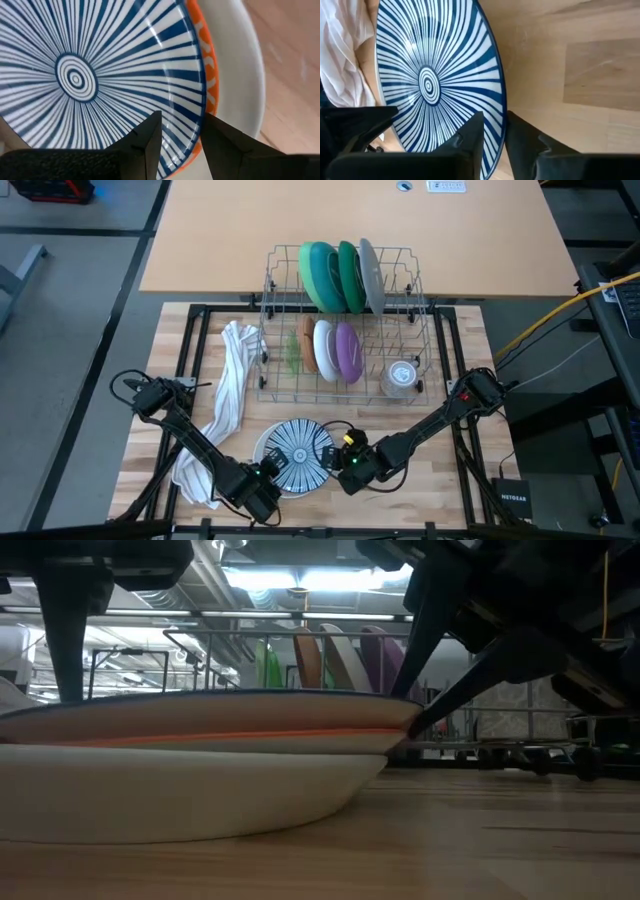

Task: Sort dishes
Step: Put the blue patterned plate into the dish rack

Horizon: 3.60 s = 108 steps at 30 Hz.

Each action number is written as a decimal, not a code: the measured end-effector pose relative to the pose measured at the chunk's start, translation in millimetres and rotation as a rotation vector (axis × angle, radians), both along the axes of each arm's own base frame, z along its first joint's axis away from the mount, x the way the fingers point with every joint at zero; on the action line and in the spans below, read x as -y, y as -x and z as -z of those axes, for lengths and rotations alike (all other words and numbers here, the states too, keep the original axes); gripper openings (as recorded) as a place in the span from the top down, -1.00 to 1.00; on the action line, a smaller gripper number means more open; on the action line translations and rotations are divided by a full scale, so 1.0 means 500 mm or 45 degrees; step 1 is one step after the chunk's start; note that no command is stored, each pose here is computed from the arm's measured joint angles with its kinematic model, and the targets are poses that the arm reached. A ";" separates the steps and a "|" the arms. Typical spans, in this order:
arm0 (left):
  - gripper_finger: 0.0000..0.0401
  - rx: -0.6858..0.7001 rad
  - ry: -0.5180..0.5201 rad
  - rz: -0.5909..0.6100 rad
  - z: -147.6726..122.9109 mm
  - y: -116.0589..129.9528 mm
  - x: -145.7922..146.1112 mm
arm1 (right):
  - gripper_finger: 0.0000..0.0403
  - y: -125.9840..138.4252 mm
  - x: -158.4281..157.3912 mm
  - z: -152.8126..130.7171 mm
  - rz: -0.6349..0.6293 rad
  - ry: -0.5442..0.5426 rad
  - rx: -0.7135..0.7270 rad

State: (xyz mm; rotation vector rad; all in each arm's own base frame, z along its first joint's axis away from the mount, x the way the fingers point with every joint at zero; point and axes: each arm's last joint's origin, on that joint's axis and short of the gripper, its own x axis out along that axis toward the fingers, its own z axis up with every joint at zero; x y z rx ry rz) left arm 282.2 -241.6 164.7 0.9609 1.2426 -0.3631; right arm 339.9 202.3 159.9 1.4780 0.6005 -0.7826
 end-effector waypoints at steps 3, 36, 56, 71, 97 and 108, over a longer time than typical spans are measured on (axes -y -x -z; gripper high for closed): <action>0.39 0.000 0.004 0.001 0.000 -0.005 -0.004 | 0.63 0.000 0.000 0.000 0.003 0.004 0.005; 0.39 0.043 -0.046 0.145 0.000 -0.036 -0.021 | 0.61 -0.005 -0.002 -0.004 0.012 -0.010 0.046; 0.39 0.069 -0.021 0.107 0.000 -0.039 -0.019 | 0.90 -0.008 0.002 -0.014 0.101 0.076 0.141; 0.39 0.277 0.014 -0.075 -0.008 0.010 0.043 | 0.92 0.002 0.007 -0.050 0.023 0.122 0.152; 0.39 0.768 0.140 -0.324 -0.115 0.139 0.171 | 0.92 0.066 0.049 -0.392 -0.099 0.362 -0.001; 0.39 0.779 0.151 -0.402 -0.114 0.142 0.164 | 0.92 0.146 0.114 -0.538 -0.001 0.599 -0.059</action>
